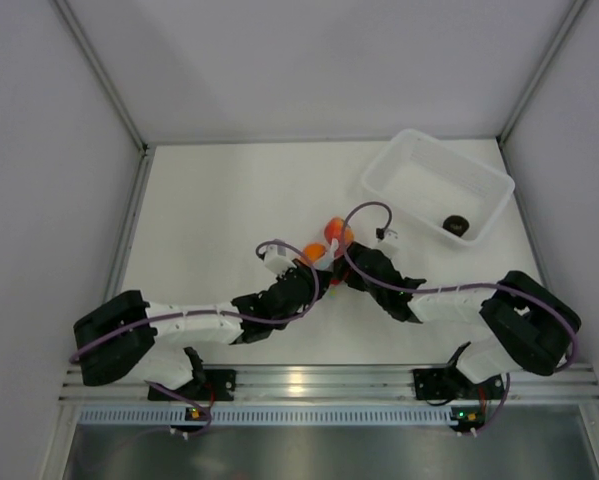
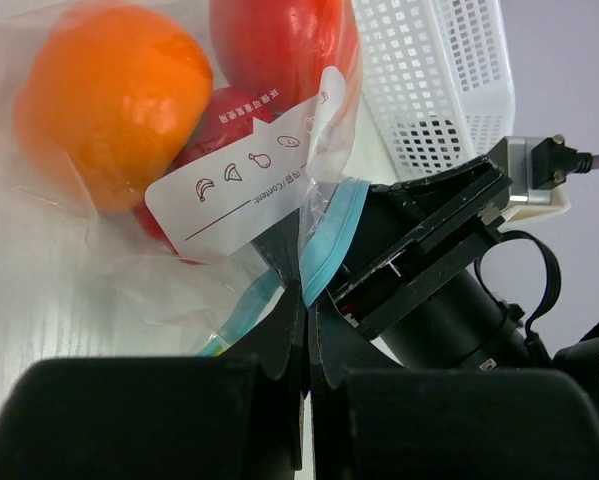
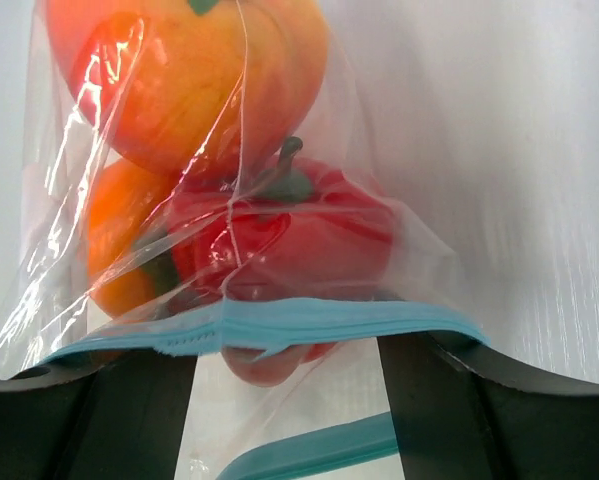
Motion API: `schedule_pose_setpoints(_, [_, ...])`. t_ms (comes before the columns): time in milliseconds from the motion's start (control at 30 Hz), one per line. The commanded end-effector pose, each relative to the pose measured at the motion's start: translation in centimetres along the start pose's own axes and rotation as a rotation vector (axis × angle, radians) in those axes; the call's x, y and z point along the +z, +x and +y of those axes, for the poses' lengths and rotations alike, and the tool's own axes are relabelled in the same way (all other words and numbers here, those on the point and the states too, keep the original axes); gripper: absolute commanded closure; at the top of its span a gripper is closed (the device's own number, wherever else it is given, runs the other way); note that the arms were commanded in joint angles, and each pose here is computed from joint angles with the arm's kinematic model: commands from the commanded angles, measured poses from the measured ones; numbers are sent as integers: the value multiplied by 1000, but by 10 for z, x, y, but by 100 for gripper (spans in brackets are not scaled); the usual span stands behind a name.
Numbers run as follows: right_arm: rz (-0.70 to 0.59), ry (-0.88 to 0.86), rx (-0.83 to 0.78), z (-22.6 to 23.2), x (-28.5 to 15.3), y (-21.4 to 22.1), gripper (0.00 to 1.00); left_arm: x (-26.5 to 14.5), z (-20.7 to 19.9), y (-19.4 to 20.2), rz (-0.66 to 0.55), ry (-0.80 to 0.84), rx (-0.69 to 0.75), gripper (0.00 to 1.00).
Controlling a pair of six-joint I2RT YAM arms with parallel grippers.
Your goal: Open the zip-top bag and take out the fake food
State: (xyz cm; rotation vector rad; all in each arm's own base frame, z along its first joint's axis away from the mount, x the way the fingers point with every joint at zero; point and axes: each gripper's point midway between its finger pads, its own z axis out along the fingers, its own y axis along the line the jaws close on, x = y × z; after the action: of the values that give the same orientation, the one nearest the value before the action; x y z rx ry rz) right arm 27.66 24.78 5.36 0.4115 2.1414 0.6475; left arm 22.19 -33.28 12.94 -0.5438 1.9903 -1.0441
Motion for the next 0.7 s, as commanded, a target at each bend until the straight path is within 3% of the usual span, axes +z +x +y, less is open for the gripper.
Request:
schedule_pose_setpoints(0, [-54, 225, -159, -47, 17, -27, 31, -17, -13, 16, 87, 65, -42, 100])
schedule_pose_setpoints(100, [23, 203, -189, -47, 30, -21, 20, -16, -11, 17, 86, 60, -42, 100])
schedule_pose_setpoints(300, [86, 183, -274, -41, 54, -14, 19, -15, -11, 19, 93, 58, -38, 100])
schedule_pose_setpoints(333, [97, 178, -287, -41, 58, -12, 22, -15, -10, 19, 91, 56, -38, 100])
schedule_pose_setpoints(467, [98, 185, -314, -48, 64, -10, 53, -14, -3, 16, 73, 40, -26, 100])
schedule_pose_setpoints(667, [59, 141, -309, -37, 43, -21, 58, -10, 3, 9, 25, 18, 2, 100])
